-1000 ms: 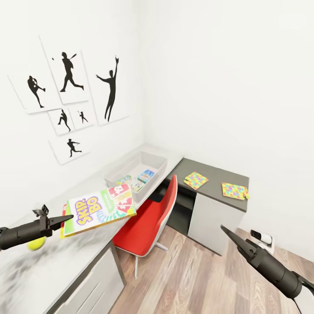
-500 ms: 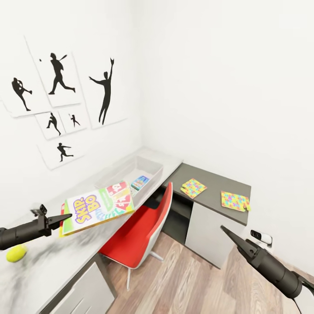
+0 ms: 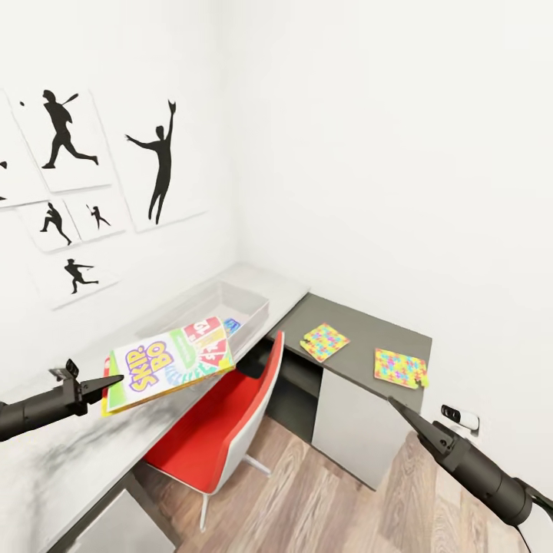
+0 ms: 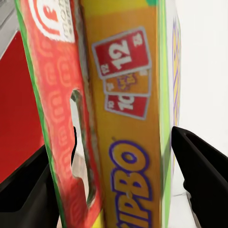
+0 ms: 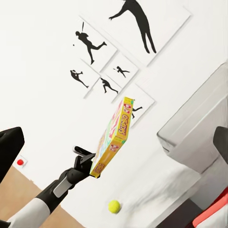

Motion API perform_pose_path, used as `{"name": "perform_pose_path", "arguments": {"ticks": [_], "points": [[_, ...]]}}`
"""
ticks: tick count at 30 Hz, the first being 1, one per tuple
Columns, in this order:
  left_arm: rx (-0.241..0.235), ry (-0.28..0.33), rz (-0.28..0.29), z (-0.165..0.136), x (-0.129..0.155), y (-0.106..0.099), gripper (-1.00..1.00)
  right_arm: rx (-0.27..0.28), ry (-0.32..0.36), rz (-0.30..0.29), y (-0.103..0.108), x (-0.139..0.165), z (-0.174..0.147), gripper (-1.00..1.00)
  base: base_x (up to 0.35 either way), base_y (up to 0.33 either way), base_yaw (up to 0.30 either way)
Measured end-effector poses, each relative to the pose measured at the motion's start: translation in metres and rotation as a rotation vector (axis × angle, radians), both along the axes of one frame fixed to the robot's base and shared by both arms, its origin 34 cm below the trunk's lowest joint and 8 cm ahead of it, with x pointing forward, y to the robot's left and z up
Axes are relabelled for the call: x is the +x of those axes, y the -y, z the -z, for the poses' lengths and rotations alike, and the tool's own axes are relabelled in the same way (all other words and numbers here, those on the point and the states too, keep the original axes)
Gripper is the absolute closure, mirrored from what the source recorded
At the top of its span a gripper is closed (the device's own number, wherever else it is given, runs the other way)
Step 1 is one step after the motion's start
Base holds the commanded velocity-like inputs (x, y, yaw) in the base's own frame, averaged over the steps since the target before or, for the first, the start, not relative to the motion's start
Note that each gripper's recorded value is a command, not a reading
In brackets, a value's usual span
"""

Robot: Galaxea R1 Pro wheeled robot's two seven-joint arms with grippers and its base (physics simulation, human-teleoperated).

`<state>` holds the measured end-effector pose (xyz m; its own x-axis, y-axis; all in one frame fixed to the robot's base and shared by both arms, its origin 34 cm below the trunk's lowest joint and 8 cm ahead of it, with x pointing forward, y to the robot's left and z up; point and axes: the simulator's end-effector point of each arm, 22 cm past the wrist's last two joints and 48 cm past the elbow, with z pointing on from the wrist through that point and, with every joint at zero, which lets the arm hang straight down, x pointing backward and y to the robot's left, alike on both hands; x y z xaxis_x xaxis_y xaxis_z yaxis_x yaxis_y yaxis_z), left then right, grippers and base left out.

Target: Put all the toys in the child's room - the three board games (two on the bed and one on the table), the two jigsaw puzzles on the table, and the tennis ball on the table - inside the toy box on the table in the child's room.

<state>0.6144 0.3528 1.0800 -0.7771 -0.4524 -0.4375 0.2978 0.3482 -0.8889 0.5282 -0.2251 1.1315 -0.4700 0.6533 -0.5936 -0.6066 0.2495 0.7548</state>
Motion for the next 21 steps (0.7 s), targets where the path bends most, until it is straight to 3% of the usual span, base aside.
{"name": "perform_pose_path", "arguments": {"ticks": [15,21], "points": [[-0.002,0.007,-0.004,-0.003,0.0,-0.001,1.0,0.001,0.006,0.0,0.0,-0.001,-0.002,-1.0,0.133,-0.315,0.254],[-0.015,0.029,-0.039,-0.011,0.001,-0.012,1.0,0.001,0.009,-0.002,0.0,-0.002,-0.004,-1.0,0.238,-0.221,0.275]]}}
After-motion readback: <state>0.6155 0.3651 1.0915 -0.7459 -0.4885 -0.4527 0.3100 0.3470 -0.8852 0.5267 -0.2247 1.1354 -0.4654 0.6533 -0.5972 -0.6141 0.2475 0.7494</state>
